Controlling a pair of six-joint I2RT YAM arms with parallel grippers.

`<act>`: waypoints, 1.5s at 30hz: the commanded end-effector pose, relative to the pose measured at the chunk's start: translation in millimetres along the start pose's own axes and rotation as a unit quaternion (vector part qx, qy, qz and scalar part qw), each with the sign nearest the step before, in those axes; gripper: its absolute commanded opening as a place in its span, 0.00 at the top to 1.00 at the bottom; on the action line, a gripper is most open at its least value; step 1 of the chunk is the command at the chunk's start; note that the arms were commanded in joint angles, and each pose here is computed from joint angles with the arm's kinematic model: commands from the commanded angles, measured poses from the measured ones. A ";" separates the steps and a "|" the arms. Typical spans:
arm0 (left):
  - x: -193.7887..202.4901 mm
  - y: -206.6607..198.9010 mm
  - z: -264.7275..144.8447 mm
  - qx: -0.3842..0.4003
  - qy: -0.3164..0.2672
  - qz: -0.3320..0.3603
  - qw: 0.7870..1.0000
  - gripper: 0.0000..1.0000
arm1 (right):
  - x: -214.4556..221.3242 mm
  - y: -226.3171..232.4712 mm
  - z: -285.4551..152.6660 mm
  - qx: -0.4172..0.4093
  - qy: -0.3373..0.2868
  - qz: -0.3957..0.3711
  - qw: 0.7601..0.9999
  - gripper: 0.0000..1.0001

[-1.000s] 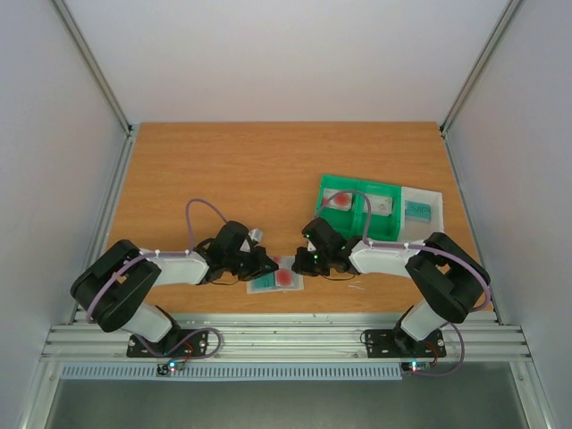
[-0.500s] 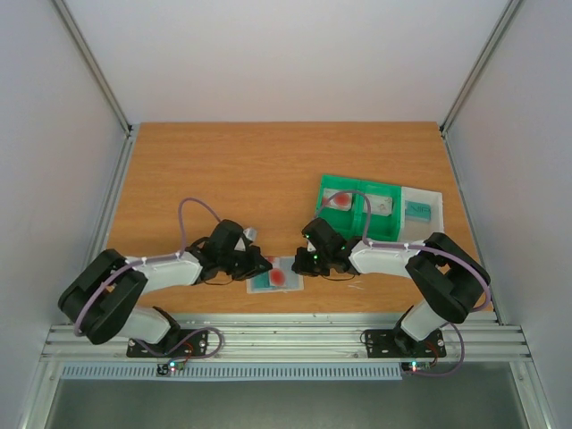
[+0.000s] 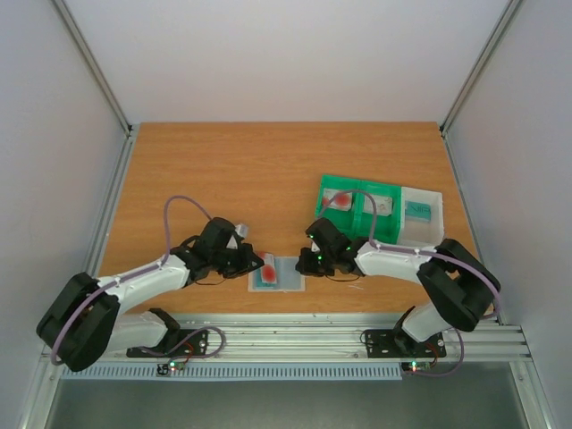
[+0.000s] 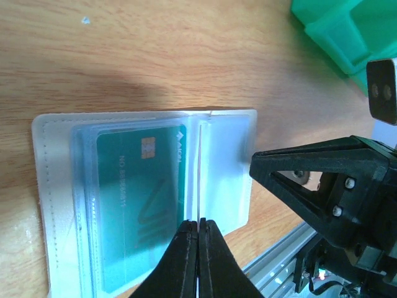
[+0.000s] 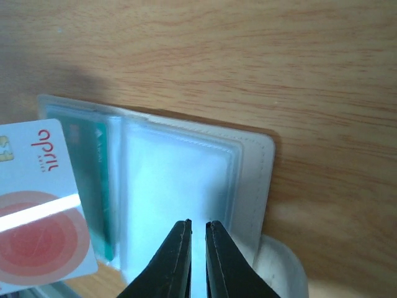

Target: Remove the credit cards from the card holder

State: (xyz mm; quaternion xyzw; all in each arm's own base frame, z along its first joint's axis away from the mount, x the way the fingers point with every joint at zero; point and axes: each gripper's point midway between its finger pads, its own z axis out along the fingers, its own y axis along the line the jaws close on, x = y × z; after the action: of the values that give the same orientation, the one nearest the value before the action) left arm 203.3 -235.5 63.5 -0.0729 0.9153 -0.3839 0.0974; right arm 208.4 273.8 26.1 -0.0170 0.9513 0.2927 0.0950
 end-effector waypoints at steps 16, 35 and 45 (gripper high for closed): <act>-18.3 -102.7 -53.2 0.187 -0.048 0.075 0.978 0.99 | -7.6 80.6 -102.4 -0.147 -0.065 -0.073 0.984 0.67; -26.9 -143.2 -97.5 0.271 -0.107 0.084 0.953 1.00 | -2.1 115.6 -107.2 -0.254 -0.029 -0.021 0.967 0.78; -15.9 -145.1 -103.7 0.286 -0.093 0.100 0.948 0.71 | 17.5 129.9 -148.8 -0.291 -0.027 -0.136 0.946 0.99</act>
State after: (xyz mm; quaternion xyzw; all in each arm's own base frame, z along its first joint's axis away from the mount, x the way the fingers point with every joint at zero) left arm 213.6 -253.8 198.0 -0.0388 0.8007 -0.5599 0.2096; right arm 173.6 303.2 193.6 -0.0879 0.8266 0.5376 0.1412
